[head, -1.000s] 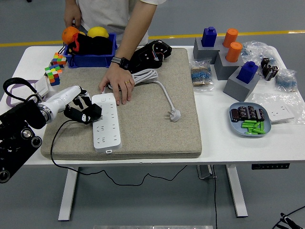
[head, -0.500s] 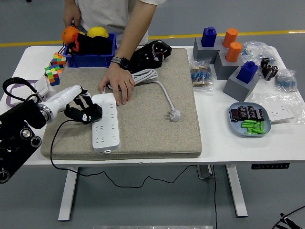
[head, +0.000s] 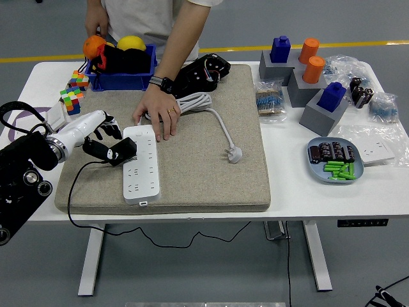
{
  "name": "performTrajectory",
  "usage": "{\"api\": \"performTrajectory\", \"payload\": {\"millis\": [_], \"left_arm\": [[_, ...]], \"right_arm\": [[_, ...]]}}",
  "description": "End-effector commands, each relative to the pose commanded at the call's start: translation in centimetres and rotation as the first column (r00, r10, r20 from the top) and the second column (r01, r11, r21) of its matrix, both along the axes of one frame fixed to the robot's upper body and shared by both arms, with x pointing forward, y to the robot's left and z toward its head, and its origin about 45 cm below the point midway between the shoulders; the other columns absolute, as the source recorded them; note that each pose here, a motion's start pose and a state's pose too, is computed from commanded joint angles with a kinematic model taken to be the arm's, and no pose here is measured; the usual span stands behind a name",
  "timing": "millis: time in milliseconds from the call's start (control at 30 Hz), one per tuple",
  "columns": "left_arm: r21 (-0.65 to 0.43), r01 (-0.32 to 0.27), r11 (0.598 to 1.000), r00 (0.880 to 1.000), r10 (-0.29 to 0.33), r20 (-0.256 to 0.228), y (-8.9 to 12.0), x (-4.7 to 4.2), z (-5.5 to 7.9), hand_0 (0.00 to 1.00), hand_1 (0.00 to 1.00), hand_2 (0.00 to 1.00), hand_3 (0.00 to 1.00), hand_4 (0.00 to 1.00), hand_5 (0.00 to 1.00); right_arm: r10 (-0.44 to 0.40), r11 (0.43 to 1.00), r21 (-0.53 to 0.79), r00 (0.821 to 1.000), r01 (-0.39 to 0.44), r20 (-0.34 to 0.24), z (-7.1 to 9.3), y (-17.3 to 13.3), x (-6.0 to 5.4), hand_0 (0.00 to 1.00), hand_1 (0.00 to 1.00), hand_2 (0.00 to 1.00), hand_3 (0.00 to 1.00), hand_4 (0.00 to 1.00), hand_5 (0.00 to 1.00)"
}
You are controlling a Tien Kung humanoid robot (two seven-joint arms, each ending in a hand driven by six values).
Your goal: Press the white button,pick up the black plug,place it near the board,insert it into the board
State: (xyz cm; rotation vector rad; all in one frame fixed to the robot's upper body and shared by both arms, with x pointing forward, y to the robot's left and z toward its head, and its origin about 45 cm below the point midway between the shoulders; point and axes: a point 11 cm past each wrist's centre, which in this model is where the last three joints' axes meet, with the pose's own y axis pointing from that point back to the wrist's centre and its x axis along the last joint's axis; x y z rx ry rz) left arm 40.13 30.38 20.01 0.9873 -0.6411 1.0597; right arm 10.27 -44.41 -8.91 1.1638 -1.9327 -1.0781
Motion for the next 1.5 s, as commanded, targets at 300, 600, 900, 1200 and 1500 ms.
{"api": "performTrajectory", "payload": {"millis": [300,600,900,1200,1500], "left_arm": [[-0.126,-0.016,0.992,0.996,0.026,0.080,0.4,-0.04,1.6,0.434,0.615,0.528,0.415,0.929,0.002],[-0.135,-0.037,0.990,0.999,0.036,-0.011,-0.3,-2.59,-0.9,0.448,0.602,0.532,0.530,0.811,0.002],[-0.175,-0.055,0.983,0.998,0.052,-0.025,-0.7,-3.74,-2.0,0.770,0.777,0.713,0.804,0.769,0.002],[-0.175,-0.048,0.983,0.999,0.044,-0.027,-1.1,-4.08,-2.2,0.778,0.779,0.707,0.806,0.768,0.002],[-0.183,-0.045,0.982,0.999,0.042,-0.017,-1.3,-3.84,-2.2,0.745,0.757,0.665,0.788,0.782,0.002]], "right_arm": [[0.001,1.000,-0.001,1.000,-0.001,-0.003,0.0,0.0,-0.1,0.709,0.594,0.536,0.677,0.744,0.509],[-0.002,1.000,0.000,1.000,0.002,0.001,0.0,-0.1,0.0,0.709,0.594,0.536,0.677,0.744,0.508],[0.000,1.000,0.001,1.000,0.000,-0.003,0.0,0.0,-0.2,0.710,0.594,0.536,0.677,0.745,0.507],[0.005,1.000,0.001,1.000,-0.005,-0.007,-0.1,0.0,-0.3,0.711,0.594,0.536,0.677,0.745,0.507],[0.002,1.000,0.000,1.000,-0.002,-0.005,-0.1,0.0,-0.3,0.715,0.593,0.536,0.677,0.744,0.505]]}}
